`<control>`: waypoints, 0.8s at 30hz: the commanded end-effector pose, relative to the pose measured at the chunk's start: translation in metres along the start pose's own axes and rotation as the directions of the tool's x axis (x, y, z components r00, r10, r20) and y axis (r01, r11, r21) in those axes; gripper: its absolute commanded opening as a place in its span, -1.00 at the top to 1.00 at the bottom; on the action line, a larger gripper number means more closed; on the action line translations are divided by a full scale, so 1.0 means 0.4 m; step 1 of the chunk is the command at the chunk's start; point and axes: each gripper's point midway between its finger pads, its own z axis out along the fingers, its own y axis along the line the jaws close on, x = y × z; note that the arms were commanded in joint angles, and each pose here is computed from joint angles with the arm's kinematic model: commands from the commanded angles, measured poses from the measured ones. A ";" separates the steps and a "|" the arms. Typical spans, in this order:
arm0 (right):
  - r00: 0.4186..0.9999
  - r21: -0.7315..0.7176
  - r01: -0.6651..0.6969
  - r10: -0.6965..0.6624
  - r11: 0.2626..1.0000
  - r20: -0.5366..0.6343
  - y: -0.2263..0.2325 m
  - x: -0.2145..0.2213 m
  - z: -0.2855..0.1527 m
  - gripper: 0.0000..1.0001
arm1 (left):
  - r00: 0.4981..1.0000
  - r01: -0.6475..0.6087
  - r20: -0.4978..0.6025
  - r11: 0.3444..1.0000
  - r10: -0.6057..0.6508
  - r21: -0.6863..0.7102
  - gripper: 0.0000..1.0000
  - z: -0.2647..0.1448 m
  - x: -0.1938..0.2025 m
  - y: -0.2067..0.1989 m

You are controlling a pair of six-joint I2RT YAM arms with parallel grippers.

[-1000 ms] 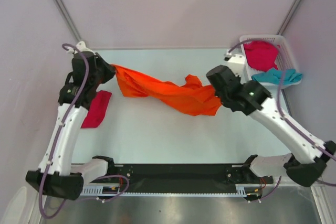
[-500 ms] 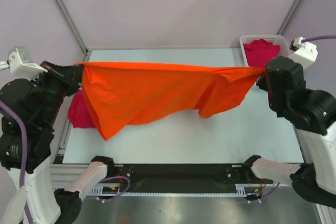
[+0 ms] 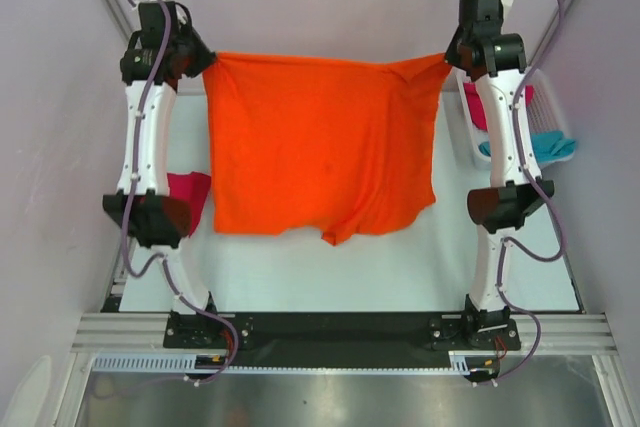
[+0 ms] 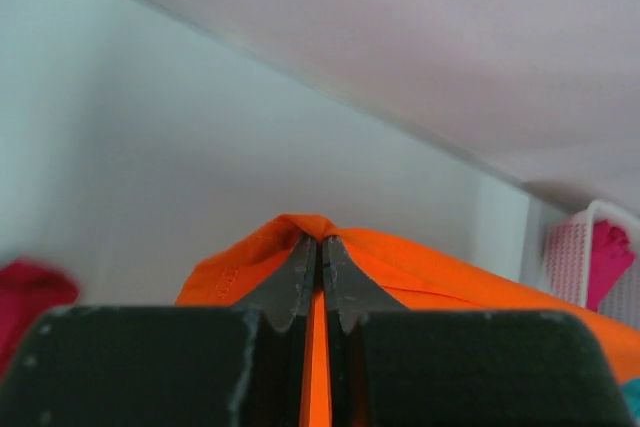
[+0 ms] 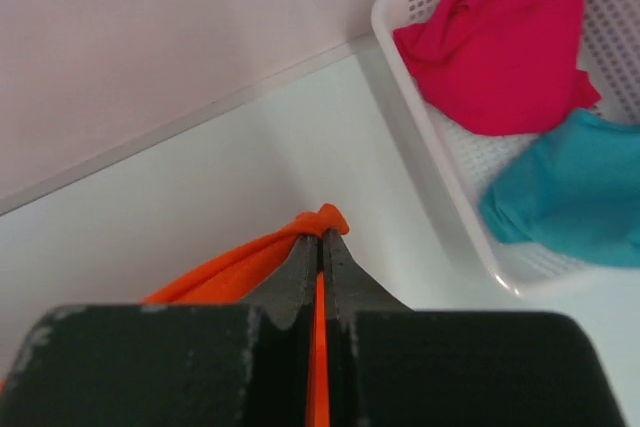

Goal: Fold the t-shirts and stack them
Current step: Flatten out the tshirt

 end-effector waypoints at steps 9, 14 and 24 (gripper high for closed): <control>0.923 0.070 -0.115 0.081 0.991 0.377 -0.214 -0.317 -0.140 1.00 | 0.921 -0.043 0.389 0.981 -0.034 0.187 0.99 -0.136 -0.314 -0.092; 0.885 0.085 -0.097 0.047 0.992 0.463 -0.218 -0.354 -0.291 1.00 | 0.859 -0.081 0.507 0.960 -0.069 0.267 1.00 -0.357 -0.358 -0.130; 0.998 0.067 0.051 -0.054 0.996 0.040 -0.211 0.110 -0.191 1.00 | 0.984 -0.036 0.177 0.971 -0.007 0.235 0.99 -0.268 -0.003 0.013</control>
